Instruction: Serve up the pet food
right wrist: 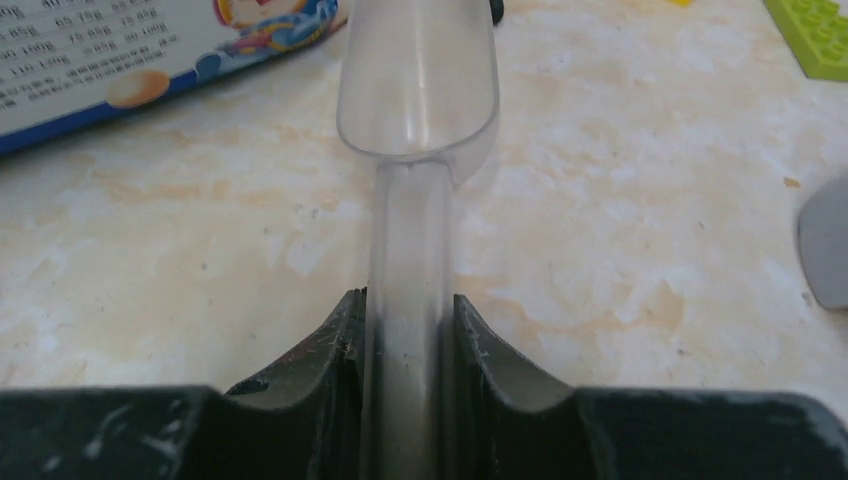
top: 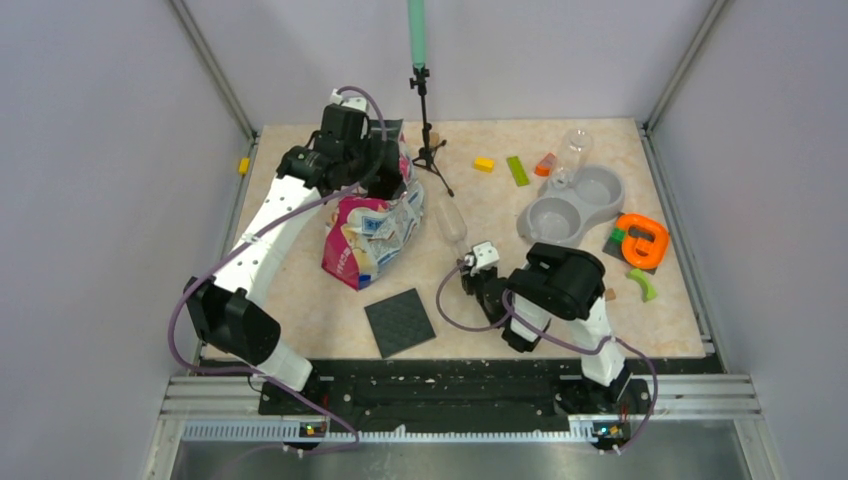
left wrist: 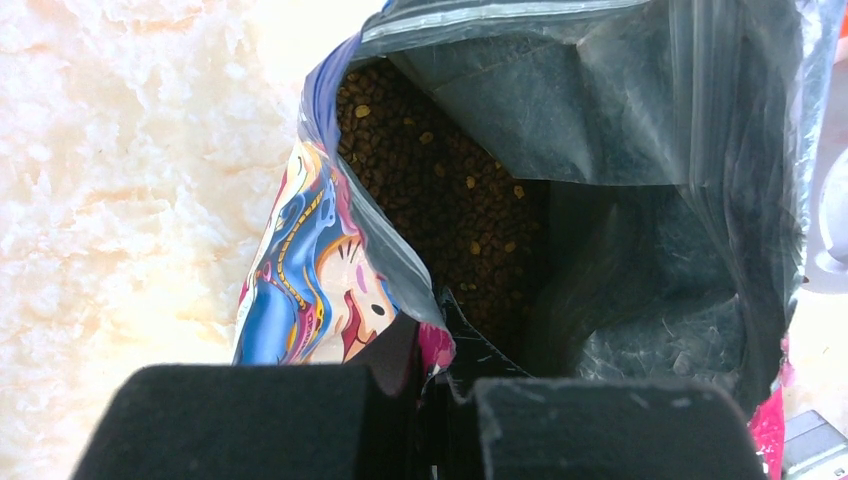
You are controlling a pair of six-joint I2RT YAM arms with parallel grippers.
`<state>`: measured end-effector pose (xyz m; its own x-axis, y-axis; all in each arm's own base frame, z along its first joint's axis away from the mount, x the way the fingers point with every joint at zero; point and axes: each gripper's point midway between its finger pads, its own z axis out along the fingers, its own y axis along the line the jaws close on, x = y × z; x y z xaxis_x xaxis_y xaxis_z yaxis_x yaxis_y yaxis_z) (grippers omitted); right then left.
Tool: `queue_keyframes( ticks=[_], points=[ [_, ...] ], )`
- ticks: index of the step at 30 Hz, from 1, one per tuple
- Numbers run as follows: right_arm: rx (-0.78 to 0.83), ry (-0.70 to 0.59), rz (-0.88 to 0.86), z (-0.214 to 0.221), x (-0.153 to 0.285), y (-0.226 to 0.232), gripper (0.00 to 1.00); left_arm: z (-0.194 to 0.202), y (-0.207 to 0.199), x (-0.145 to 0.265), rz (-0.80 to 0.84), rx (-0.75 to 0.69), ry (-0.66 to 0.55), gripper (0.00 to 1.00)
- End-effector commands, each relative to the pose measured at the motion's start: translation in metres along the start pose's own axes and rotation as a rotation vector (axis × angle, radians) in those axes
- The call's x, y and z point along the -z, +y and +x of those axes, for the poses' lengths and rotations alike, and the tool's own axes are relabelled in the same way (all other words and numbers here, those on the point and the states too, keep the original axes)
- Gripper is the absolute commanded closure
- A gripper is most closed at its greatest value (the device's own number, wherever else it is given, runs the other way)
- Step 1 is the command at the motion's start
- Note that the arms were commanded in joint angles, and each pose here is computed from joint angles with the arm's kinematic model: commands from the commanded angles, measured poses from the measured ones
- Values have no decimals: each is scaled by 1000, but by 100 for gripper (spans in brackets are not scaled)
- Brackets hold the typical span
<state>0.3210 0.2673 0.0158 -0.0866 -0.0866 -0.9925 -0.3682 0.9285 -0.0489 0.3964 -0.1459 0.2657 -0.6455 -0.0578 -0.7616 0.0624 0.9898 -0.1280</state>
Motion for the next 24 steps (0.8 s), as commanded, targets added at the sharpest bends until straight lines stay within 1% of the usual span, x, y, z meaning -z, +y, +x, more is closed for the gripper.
queue_keyframes(
  ticks=[1,4,8,9,13,17,20,24],
  points=[
    [34,36,85,-6,26,-31,100,-22,-9,8,42,53,-72,100],
    [15,144,70,-26,40,-32,100,-23,-8,19,51,67,-73,100],
    [-46,231,-2,-68,61,-24,100,-32,-5,33,39,60,-87,100],
    [-77,266,8,-76,67,-25,100,-33,-4,34,37,56,-88,100],
    [-101,385,33,-103,92,-34,100,-33,0,33,33,58,-81,100],
    [-152,411,2,-139,117,-37,100,-34,2,32,39,59,-74,100],
    [-191,406,-25,-165,129,-36,100,-35,4,34,36,45,-82,100],
    [-193,431,-69,-187,143,-35,100,-30,2,36,62,35,-89,100]
  ],
)
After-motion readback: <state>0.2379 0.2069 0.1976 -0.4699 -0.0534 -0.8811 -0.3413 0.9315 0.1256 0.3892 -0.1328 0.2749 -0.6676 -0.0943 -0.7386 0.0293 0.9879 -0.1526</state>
